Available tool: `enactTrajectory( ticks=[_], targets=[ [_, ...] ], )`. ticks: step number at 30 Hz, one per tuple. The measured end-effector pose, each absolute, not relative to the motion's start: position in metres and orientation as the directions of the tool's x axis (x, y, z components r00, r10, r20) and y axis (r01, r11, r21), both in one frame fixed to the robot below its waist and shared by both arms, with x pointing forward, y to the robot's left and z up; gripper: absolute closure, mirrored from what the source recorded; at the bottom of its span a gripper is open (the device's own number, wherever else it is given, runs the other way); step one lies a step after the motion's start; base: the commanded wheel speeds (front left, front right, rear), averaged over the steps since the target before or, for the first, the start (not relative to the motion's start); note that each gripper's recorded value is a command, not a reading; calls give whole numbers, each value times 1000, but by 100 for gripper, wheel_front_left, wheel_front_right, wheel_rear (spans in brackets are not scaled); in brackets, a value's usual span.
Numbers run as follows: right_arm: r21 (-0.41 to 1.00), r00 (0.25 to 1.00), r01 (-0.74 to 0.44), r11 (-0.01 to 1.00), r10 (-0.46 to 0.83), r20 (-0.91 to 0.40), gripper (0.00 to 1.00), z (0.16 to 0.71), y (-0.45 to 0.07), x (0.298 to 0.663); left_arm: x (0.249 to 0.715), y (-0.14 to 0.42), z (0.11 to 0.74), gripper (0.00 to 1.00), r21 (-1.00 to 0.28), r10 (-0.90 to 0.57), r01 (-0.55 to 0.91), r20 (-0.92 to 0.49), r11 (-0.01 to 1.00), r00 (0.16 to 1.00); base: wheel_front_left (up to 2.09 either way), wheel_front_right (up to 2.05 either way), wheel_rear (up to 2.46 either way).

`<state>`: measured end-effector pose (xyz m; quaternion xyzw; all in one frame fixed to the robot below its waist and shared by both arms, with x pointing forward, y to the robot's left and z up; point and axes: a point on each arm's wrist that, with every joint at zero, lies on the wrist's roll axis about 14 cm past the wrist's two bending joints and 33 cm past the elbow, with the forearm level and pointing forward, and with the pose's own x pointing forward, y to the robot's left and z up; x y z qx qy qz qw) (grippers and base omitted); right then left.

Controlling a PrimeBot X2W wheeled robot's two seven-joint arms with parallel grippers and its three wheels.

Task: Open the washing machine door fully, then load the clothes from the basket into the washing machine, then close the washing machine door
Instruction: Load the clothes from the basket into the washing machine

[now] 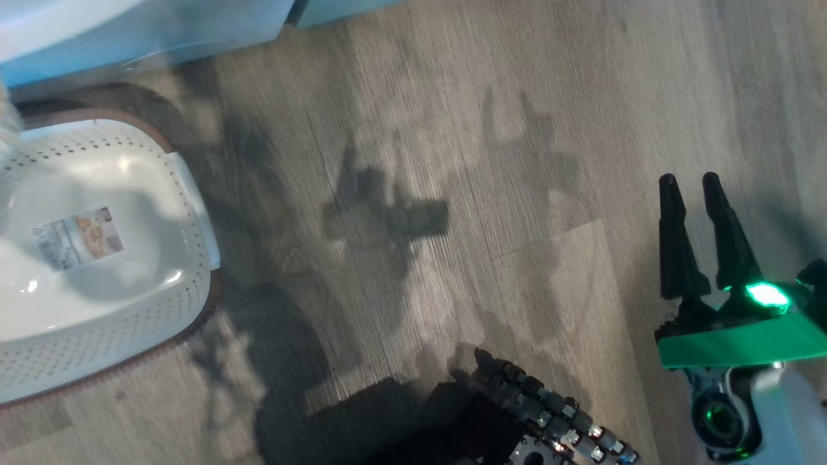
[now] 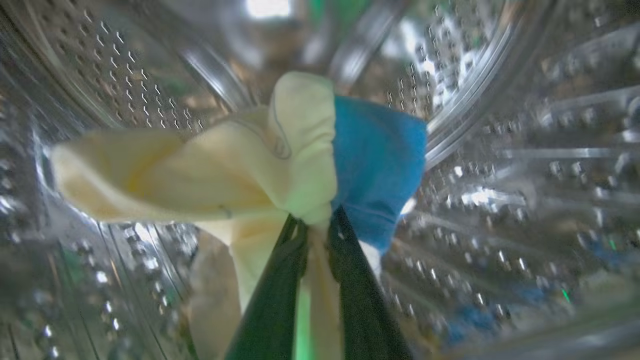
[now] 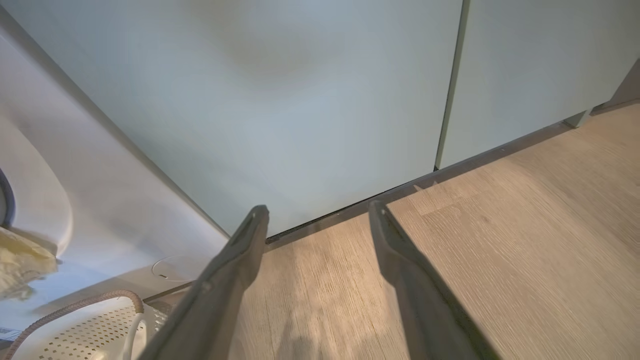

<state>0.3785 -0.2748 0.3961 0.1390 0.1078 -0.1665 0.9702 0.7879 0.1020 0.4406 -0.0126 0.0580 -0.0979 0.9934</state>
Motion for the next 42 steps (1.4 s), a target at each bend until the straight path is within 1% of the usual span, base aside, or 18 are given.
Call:
enactTrajectory(
  ticks=[2, 3, 5, 6, 8, 10, 11, 12, 16, 21, 22, 23, 24, 25, 26, 30, 35, 42],
  targets=[
    [234, 920, 353, 906, -290, -264, 0, 394, -274, 378, 796, 105, 453, 100, -21, -173, 172, -52, 985, 984, 0, 0, 0],
    [232, 919, 353, 906, -289, -269, 0, 392, -273, 378, 799, 105, 458, 100, 13, -168, 169, -22, 986, 985, 0, 0, 0],
    [234, 917, 355, 905, -288, -277, 0, 390, -272, 378, 805, 107, 471, 100, 22, -156, 155, 51, 988, 987, 0, 0, 0],
    [234, 915, 358, 904, -290, -281, 0, 388, -272, 377, 807, 106, 475, 100, 61, -161, 157, 75, 986, 984, 0, 0, 0],
    [233, 914, 355, 906, -284, -289, 0, 385, -271, 379, 811, 107, 486, 100, 69, -151, 142, 155, 987, 976, 0, 0, 0],
    [231, 917, 348, 909, -278, -287, 0, 384, -270, 383, 814, 109, 488, 100, 80, -140, 126, 194, 989, 971, 0, 0, 0],
    [230, 918, 345, 910, -276, -285, 0, 384, -270, 384, 815, 109, 484, 100, 89, -143, 129, 184, 988, 973, 0, 0, 0],
    [232, 920, 341, 911, -273, -282, 0, 384, -270, 386, 816, 109, 473, 100, 88, -143, 132, 143, 987, 979, 0, 0, 0],
    [240, 924, 331, 913, -262, -280, 0, 382, -267, 390, 813, 106, 428, 100, 4, -149, 149, -52, 989, 987, 0, 0, 0],
    [247, 926, 326, 913, -256, -277, 0, 381, -266, 393, 804, 104, 409, 100, -20, -160, 158, -138, 987, 977, 0, 0, 0],
    [247, 927, 323, 914, -253, -276, 0, 381, -265, 394, 803, 104, 409, 95, -24, -157, 156, -143, 988, 977, 0, 0, 0],
    [250, 928, 320, 914, -250, -276, 0, 381, -264, 395, 802, 105, 410, 77, -21, -155, 153, -143, 988, 978, 0, 0, 0],
    [252, 929, 317, 914, -246, -275, 0, 380, -263, 396, 801, 105, 412, 77, -19, -153, 152, -139, 988, 978, 0, 0, 0],
    [254, 930, 314, 915, -244, -274, 0, 380, -263, 396, 800, 106, 412, 2, -18, -153, 152, -151, 988, 977, 0, 0, 0],
    [254, 931, 313, 915, -242, -273, 0, 380, -262, 397, 799, 107, 413, 0, -22, -151, 149, -149, 989, 977, 0, 0, 0],
    [250, 935, 300, 921, -233, -267, 0, 381, -261, 400, 793, 109, 413, 0, -38, -148, 144, -156, 989, 977, 0, 0, 0],
    [232, 943, 294, 927, -241, -231, 0, 391, -266, 404, 773, 111, 406, 0, -52, -147, 141, -157, 989, 976, 0, 0, 0],
    [211, 955, 268, 940, -231, -184, 0, 405, -267, 410, 741, 111, 414, 0, -51, -155, 150, -105, 987, 982, 0, 0, 0]
  ],
)
